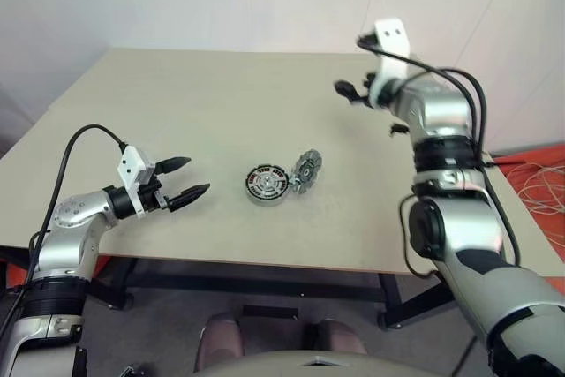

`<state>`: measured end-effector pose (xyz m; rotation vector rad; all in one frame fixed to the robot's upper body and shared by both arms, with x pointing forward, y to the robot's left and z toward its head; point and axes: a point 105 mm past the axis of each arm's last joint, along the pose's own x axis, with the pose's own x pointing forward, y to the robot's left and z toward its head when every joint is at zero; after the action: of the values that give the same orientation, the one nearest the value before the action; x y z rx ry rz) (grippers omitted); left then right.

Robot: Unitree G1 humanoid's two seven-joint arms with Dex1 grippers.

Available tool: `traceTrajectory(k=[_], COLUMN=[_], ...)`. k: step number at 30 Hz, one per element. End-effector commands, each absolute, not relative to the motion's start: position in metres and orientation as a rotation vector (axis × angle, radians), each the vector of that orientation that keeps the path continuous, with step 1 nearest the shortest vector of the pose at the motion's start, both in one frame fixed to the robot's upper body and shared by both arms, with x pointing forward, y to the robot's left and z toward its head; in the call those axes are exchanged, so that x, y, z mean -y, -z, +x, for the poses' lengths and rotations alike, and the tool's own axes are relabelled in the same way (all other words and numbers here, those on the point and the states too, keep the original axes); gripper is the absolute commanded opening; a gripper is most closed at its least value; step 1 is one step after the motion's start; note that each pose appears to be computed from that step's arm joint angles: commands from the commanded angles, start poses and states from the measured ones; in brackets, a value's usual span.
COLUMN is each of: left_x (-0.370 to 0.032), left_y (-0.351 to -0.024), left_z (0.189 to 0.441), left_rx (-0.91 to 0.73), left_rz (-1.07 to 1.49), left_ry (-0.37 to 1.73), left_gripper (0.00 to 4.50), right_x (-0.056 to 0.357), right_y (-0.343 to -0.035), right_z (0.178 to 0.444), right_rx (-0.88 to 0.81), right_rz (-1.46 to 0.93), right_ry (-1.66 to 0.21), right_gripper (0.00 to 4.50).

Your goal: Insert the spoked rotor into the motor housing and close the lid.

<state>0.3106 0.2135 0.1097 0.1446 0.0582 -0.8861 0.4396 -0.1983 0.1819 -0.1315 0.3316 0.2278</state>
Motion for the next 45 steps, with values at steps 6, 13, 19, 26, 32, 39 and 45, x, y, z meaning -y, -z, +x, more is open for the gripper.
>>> traceTrajectory(k=[6, 13, 19, 26, 32, 39, 45], left_x=[-0.218, -0.215, -0.214, -0.215, -0.217, -0.214, -0.21], left_y=[-0.125, -0.123, -0.121, -0.117, -0.115, -0.111, -0.111], left_z=[0.317, 0.313, 0.311, 0.305, 0.298, 0.294, 0.294], left_rx=[-0.008, -0.02, -0.028, -0.056, -0.07, -0.083, -0.079], left_rz=[0.183, 0.174, 0.166, 0.149, 0.138, 0.122, 0.118], left_ry=[0.878, 0.904, 0.907, 0.909, 0.912, 0.917, 0.924], left_gripper=[4.5, 4.5, 4.5, 4.5, 4.5, 4.5, 4.5], right_x=[0.204, 0.173, 0.136, 0.088, 0.053, 0.02, 0.014], right_y=[-0.15, -0.124, -0.123, -0.138, -0.142, -0.114, -0.085], right_z=[0.372, 0.337, 0.34, 0.351, 0.35, 0.356, 0.367], right_rx=[-0.412, -0.436, -0.366, -0.282, -0.254, -0.307, -0.354], right_rz=[-0.298, -0.257, -0.223, -0.209, -0.182, -0.18, -0.255], right_ry=[-0.487, -0.706, -0.789, -0.891, -0.968, -1.017, -1.0], right_gripper=[3.85, 1.33, 0.01, 0.01, 0.01, 0.01, 0.01])
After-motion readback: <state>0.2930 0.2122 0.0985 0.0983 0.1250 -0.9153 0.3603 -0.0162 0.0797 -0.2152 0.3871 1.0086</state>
